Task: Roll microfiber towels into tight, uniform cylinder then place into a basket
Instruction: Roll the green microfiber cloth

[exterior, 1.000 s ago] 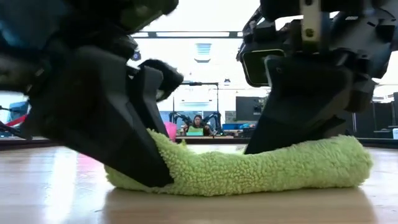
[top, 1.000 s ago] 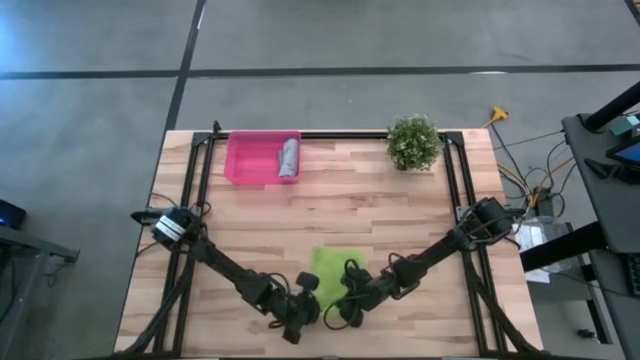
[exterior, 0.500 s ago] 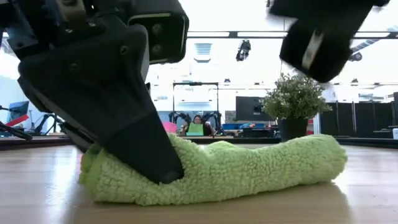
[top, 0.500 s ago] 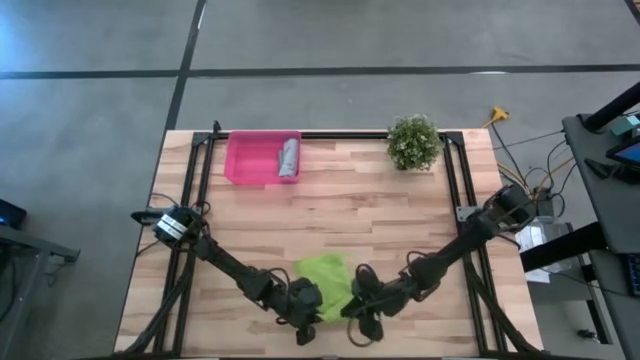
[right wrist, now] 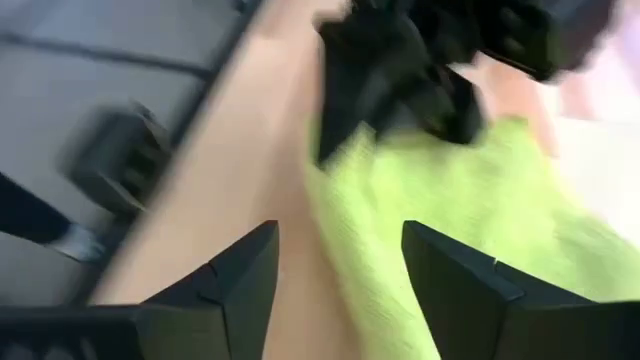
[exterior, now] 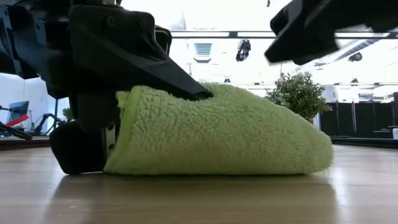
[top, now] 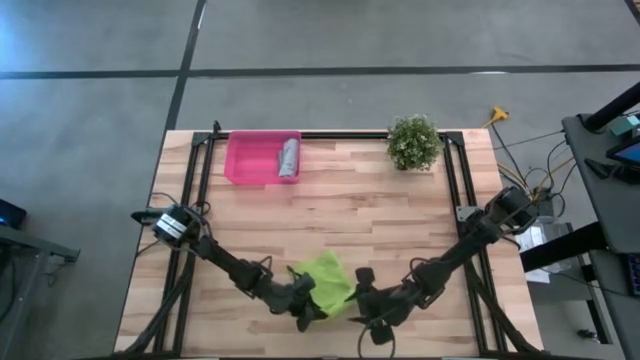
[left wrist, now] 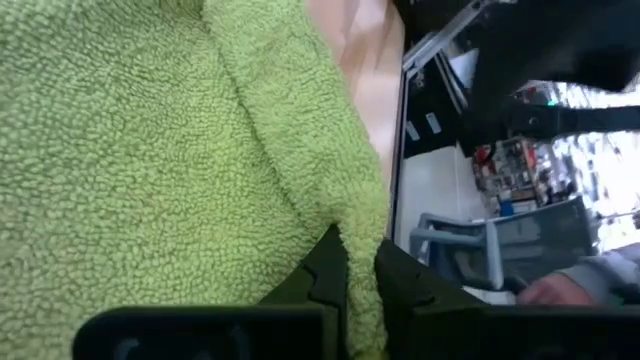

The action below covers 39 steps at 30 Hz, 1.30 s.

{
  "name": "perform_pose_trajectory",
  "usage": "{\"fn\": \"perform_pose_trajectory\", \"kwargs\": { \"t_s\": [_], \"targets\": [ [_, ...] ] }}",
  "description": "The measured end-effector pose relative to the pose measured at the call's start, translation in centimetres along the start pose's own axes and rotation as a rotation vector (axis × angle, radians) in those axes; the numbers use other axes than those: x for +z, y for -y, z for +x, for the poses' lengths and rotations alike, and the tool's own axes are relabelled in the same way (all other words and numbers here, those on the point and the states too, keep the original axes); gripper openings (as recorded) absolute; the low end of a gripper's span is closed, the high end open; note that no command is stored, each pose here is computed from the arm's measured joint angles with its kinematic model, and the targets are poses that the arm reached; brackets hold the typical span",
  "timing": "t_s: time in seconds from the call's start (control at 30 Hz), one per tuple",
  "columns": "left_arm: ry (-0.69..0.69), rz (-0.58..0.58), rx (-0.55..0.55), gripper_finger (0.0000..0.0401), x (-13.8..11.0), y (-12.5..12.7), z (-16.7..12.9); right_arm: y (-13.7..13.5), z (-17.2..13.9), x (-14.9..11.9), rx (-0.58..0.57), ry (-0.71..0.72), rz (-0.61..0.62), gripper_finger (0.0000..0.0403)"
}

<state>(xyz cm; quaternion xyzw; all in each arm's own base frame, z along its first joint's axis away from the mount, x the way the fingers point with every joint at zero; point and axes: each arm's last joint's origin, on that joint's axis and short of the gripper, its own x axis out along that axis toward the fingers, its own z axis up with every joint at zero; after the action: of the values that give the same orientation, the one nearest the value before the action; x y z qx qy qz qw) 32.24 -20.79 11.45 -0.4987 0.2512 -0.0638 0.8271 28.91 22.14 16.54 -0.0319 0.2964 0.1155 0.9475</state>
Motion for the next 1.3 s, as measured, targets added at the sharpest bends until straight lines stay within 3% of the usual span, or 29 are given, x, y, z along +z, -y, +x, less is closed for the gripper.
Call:
{"fn": "perform_pose_trajectory", "kwargs": {
  "t_s": [0.13,0.27,0.47,0.57,0.77,1.0,1.13,1.3],
  "targets": [
    [-0.01,-0.028,0.003,0.0002,-0.1,-0.3,-0.2,0.9,0.2,-0.7,-0.055,-0.06,-0.053,0.0213],
    [-0.015,-0.03,0.012,0.0002,-0.1,-0.3,-0.2,1.9,0.5,-1.4,-0.021,-0.083,-0.031,0.0194],
    [-0.021,-0.035,0.025,0.0002,-0.2,-0.4,-0.2,2.8,0.8,-1.7,0.016,-0.006,0.005,0.0169],
    [-0.021,-0.036,0.027,0.0002,-0.2,-0.4,-0.2,2.9,0.9,-1.9,0.064,0.032,0.005,0.0173],
    [-0.023,-0.04,0.033,0.0002,-0.2,-0.5,-0.2,2.5,2.5,-3.5,0.153,-0.035,-0.043,0.0194],
    [-0.024,-0.045,0.026,0.0002,-0.2,-0.4,-0.1,3.0,3.9,-2.9,0.093,-0.018,-0.031,0.0196],
    [-0.027,-0.045,0.031,0.0002,-0.3,-0.5,-0.2,3.2,4.3,-3.1,0.087,-0.036,0.004,0.0176],
    [-0.033,-0.053,0.038,0.0002,-0.3,-0.6,-0.2,3.3,4.2,-2.9,0.106,-0.036,0.049,0.0117]
  ]
}}
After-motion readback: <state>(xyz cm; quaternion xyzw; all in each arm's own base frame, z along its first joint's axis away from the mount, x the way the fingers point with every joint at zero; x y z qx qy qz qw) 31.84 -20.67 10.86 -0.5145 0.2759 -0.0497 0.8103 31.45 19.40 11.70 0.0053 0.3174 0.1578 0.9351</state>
